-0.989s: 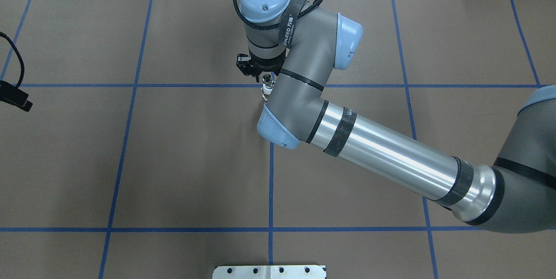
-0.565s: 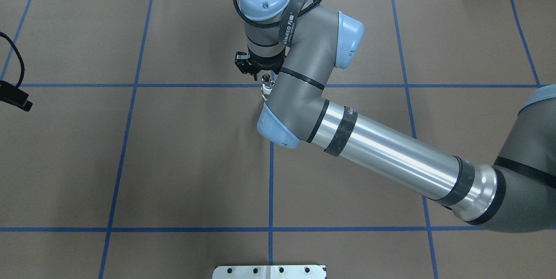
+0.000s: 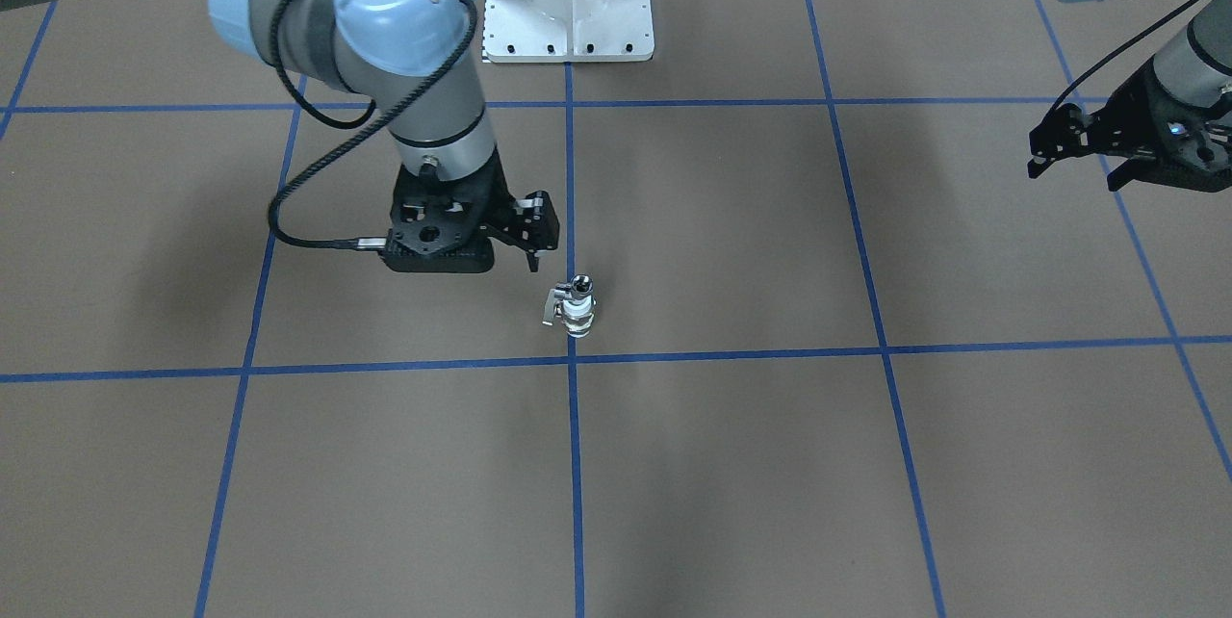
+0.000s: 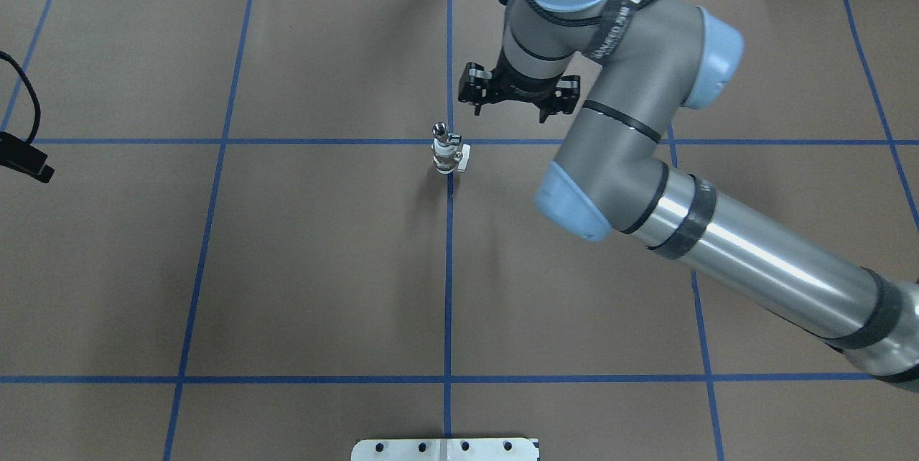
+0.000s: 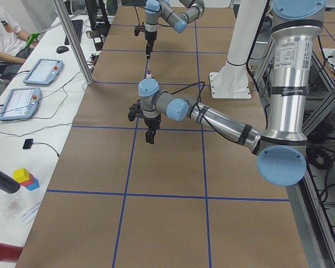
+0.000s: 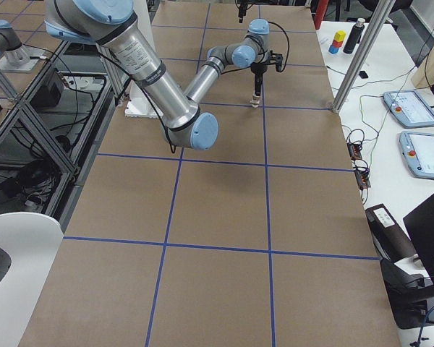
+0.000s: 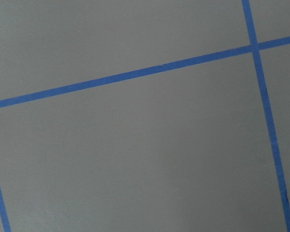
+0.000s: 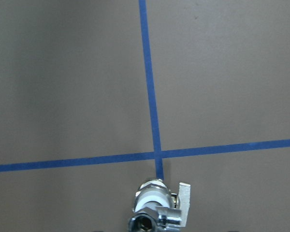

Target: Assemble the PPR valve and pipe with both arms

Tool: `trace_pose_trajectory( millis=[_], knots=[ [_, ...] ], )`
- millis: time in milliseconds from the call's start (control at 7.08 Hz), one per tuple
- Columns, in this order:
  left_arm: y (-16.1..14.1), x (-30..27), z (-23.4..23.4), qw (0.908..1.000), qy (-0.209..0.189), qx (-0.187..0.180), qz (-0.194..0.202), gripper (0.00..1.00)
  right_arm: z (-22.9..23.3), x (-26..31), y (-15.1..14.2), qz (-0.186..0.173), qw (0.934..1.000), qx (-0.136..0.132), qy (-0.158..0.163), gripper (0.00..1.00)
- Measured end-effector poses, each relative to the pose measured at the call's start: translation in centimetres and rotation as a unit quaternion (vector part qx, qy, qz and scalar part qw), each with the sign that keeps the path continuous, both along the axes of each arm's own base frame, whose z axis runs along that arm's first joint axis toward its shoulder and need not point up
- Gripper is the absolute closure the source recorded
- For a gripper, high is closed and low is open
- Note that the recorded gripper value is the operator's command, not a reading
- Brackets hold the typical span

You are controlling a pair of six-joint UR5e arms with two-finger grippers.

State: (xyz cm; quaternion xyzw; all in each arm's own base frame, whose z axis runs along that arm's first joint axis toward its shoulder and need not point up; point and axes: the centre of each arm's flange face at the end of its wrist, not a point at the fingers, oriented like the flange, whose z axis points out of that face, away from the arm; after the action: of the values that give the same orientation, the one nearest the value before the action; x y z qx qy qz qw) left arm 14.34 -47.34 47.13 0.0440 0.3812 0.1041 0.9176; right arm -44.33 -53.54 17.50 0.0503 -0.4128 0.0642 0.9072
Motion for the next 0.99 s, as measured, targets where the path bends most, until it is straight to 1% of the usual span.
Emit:
trace_pose_trajectory(
  millis=[141, 424, 706, 847, 989],
  knots=[
    [-0.1, -0.4, 0.1, 1.0, 0.001, 0.002, -0.001, 0.0, 3.8, 4.3, 0.1, -0.014, 0.9997, 0.015, 0.008, 0.0],
    [-0.4, -2.4, 0.3, 0.9999, 0.004, 0.013, -0.005, 0.01, 13.3, 14.2, -0.2, -0.059, 0.996, 0.051, 0.044, 0.0],
    [-0.5, -6.6, 2.7, 0.9994, 0.0, 0.034, 0.003, 0.01, 22.5, 24.6, -0.7, -0.102, 0.9901, 0.065, 0.072, 0.0],
    [-0.8, -9.3, 4.6, 0.9993, 0.001, 0.037, 0.001, 0.01, 27.1, 29.4, -0.3, -0.124, 0.9863, 0.071, 0.083, 0.0],
    [-1.1, -11.7, 6.8, 0.9993, 0.012, 0.035, 0.002, 0.01, 31.1, 33.1, 0.2, -0.138, 0.9837, 0.075, 0.088, 0.0]
  ],
)
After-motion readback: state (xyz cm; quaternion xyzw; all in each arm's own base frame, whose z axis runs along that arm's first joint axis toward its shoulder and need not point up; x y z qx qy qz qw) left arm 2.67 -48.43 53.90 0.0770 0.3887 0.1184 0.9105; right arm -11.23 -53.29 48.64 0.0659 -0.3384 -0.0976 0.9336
